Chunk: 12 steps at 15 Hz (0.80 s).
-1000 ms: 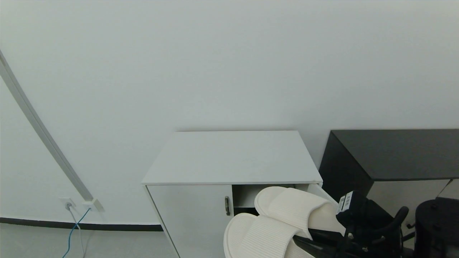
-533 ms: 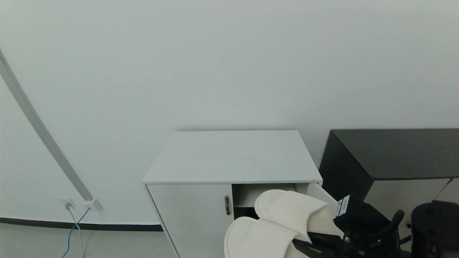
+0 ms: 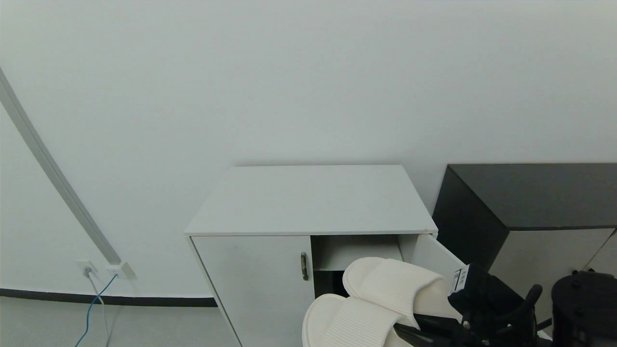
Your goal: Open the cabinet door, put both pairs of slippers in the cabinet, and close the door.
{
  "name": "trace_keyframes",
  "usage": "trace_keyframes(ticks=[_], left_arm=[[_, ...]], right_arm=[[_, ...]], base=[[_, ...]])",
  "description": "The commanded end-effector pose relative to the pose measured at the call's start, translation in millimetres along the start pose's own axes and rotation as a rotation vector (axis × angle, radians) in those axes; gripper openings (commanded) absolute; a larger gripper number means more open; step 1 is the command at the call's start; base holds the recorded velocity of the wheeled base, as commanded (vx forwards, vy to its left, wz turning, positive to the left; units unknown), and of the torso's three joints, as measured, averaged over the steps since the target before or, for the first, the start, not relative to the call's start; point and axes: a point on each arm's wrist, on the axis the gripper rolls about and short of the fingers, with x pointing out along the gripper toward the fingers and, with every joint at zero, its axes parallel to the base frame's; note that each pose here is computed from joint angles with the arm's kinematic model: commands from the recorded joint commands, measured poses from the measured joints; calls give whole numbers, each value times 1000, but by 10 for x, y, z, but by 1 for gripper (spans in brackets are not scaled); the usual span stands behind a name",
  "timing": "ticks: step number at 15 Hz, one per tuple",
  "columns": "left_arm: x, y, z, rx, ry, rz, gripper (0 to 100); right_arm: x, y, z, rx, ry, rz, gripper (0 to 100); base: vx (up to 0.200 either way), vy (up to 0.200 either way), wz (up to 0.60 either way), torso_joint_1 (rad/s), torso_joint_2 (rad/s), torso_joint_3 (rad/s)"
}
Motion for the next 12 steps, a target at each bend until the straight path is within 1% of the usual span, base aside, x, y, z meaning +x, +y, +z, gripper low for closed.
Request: trace_keyframes(ticks=[1, 6, 12], left_arm=[[0, 0, -2, 1, 2, 0, 0], [0, 0, -1, 1, 0, 1, 0], [0, 0, -1, -1, 0, 0, 0]], right_arm=[[0, 1, 0, -1, 0, -1, 0], [2, 1, -6, 0, 3, -1, 0], [-17, 1, -22, 0, 6, -1, 0]], base=[[0, 0, 0, -173, 364, 203], [0, 0, 0, -178, 407, 223], [0, 0, 0, -226, 542, 316]])
